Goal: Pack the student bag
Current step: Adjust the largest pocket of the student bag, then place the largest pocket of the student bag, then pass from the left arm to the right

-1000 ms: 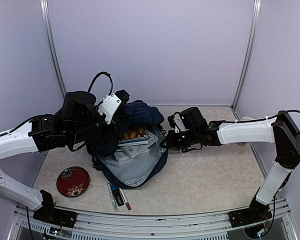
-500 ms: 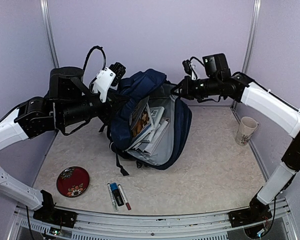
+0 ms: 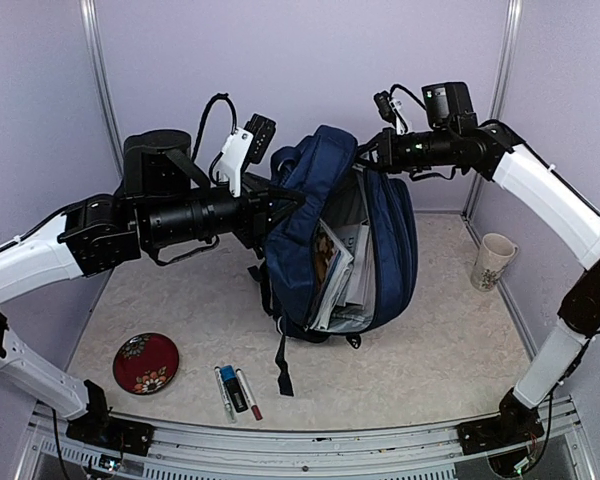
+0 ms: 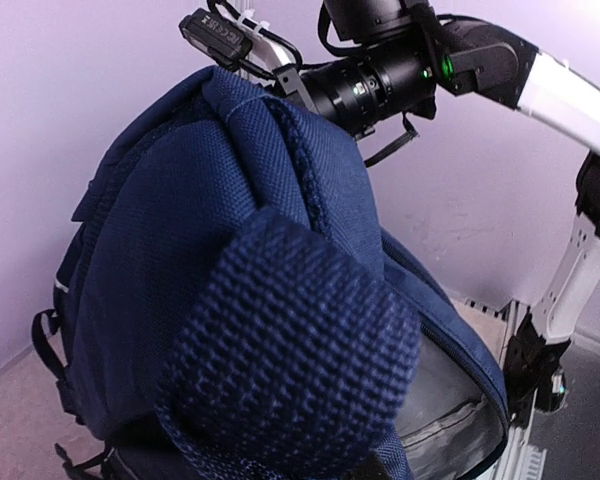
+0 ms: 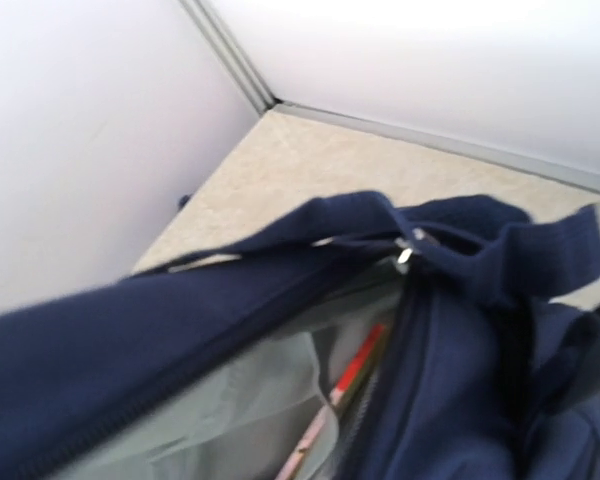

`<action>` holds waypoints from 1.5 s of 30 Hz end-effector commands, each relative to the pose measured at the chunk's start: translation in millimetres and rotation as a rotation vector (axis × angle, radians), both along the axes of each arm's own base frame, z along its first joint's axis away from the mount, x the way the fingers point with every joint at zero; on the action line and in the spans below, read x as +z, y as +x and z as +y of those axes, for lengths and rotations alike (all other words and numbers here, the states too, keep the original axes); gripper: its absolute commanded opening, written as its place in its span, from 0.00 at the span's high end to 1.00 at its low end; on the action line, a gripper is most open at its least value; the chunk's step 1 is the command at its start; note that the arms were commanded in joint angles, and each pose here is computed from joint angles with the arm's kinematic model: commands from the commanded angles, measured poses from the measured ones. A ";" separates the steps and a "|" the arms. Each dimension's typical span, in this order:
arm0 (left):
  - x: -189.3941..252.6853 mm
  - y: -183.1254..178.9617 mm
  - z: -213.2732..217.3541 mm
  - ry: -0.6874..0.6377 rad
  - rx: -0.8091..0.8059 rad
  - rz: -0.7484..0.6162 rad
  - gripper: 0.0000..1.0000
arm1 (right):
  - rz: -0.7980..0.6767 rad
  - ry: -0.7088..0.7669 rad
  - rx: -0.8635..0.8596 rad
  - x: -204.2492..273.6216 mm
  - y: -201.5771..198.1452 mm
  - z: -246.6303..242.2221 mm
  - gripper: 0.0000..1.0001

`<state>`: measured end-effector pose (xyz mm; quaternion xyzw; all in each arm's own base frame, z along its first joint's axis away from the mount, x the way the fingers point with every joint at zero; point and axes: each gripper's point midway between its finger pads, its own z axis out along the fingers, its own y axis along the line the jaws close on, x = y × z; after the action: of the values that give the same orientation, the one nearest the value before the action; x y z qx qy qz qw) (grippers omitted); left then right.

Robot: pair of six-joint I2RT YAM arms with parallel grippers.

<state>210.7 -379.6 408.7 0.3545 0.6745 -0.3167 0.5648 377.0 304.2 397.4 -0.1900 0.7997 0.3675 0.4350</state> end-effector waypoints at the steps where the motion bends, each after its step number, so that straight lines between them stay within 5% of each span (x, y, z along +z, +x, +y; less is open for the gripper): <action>1: 136.9 15.3 17.9 -0.496 -0.027 -0.097 1.00 | -0.193 0.018 0.010 39.7 38.8 -5.2 1.00; 5: 145.8 57.1 42.8 -0.584 0.163 -0.068 1.00 | -0.156 -0.020 0.075 19.9 60.3 -1.7 0.96; 11: 159.8 79.1 66.0 -0.685 0.330 -0.118 1.00 | -0.124 -0.113 0.081 12.4 60.8 -12.8 0.46; 14: 156.8 86.4 76.4 -0.732 0.399 -0.122 1.00 | -0.118 -0.094 0.100 17.7 44.3 -16.2 0.11; 16: 153.2 89.3 79.9 -0.762 0.422 -0.120 1.00 | -0.131 -0.093 0.128 23.2 30.3 -18.6 0.01; 25: 157.8 94.5 86.6 -0.793 0.476 -0.156 1.00 | -0.328 -0.174 0.279 49.3 -52.2 -34.1 0.01; 32: 169.1 91.7 96.3 -0.773 0.503 -0.206 1.00 | -0.419 -0.188 0.467 41.1 -122.3 -2.2 0.03; 38: 165.7 89.9 99.4 -0.746 0.510 -0.207 1.00 | -0.426 -0.526 0.545 -41.8 -136.9 26.2 0.07; 45: 160.0 87.5 105.5 -0.731 0.511 -0.210 1.00 | -0.466 -0.796 0.488 -93.3 -125.6 18.2 0.01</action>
<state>333.9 -340.1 439.7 0.0688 0.6777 -0.2781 0.6772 229.9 342.1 324.7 -0.5886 0.6811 0.1891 0.3923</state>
